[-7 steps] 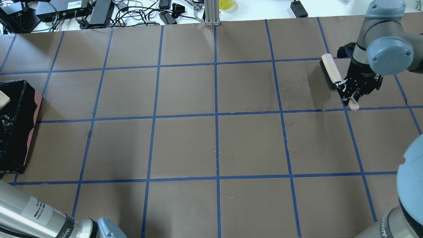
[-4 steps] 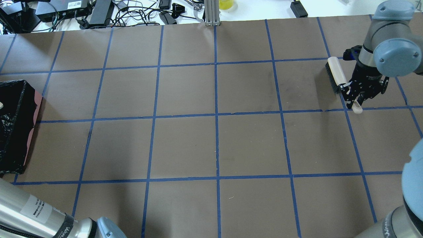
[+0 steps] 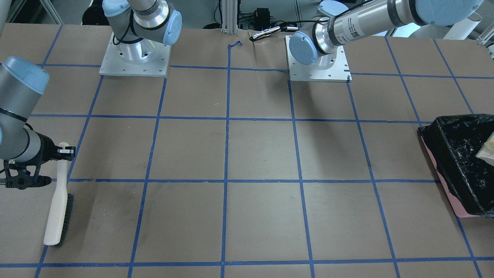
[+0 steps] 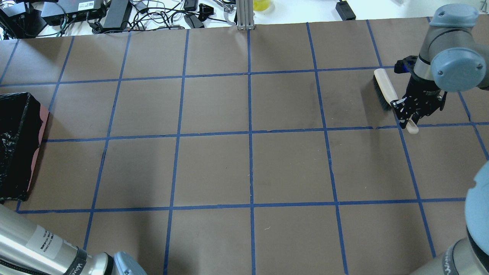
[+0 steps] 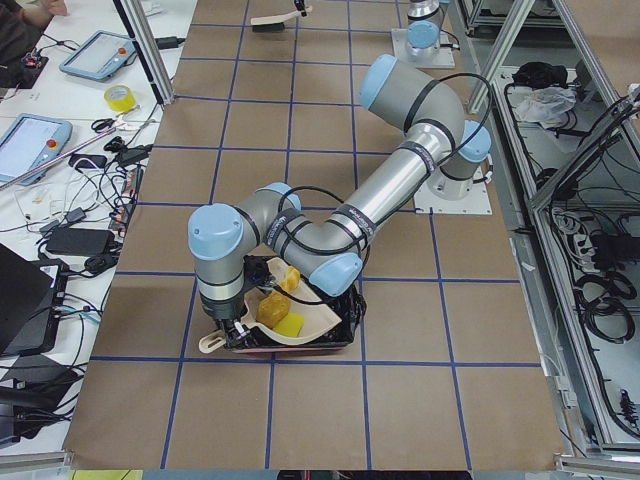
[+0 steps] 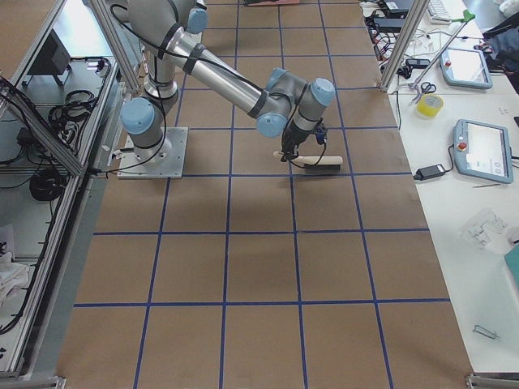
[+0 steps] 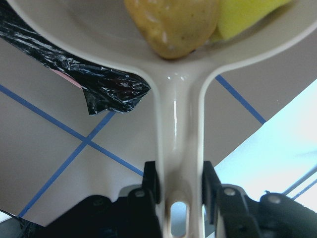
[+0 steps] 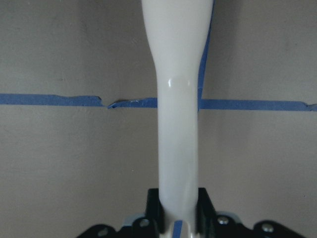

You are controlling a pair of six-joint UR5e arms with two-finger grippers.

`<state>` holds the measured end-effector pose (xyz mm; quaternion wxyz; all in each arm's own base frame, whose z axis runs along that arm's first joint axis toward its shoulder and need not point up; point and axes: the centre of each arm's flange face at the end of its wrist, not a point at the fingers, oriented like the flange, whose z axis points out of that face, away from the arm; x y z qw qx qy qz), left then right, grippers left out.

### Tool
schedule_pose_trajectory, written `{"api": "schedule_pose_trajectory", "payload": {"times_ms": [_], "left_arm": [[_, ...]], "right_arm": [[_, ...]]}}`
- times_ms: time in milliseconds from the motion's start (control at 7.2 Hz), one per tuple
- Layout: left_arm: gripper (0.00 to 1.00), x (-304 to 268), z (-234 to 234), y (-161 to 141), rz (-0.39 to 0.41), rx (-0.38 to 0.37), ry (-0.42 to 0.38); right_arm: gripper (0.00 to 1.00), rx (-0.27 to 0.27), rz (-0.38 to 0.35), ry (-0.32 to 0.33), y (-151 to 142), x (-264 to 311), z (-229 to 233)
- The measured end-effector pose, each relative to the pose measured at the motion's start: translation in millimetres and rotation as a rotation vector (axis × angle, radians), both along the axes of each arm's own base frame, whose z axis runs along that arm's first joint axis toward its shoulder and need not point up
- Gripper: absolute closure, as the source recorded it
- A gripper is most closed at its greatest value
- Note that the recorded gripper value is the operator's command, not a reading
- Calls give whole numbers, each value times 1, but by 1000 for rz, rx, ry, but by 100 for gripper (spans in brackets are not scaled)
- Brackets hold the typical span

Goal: Sweep and dump trash into bin
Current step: 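Tilt the dustpan with the left gripper to dump the trash into the bin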

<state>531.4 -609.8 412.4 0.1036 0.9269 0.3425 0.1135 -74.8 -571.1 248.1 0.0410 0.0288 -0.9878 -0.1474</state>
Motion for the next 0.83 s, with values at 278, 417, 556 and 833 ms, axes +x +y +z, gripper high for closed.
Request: {"api": "schedule_pose_trajectory", "payload": {"times_ms": [278,417,556,833], "left_arm": [[100,-6,0,1,-51,-25,-36],[100,-10,-1,2,-67,-41,-48],[100,-16,-4,6,-74,-52,-60],[100,-31,-8,19,-79,-79,-95]], "right_arm": [[100,-14,-8,8,-1,-2,1],[100,-30,-12,13,-3,-3,3],[100,-41,-14,16,-4,-4,3],[100,-41,-14,15,-3,-4,1]]}}
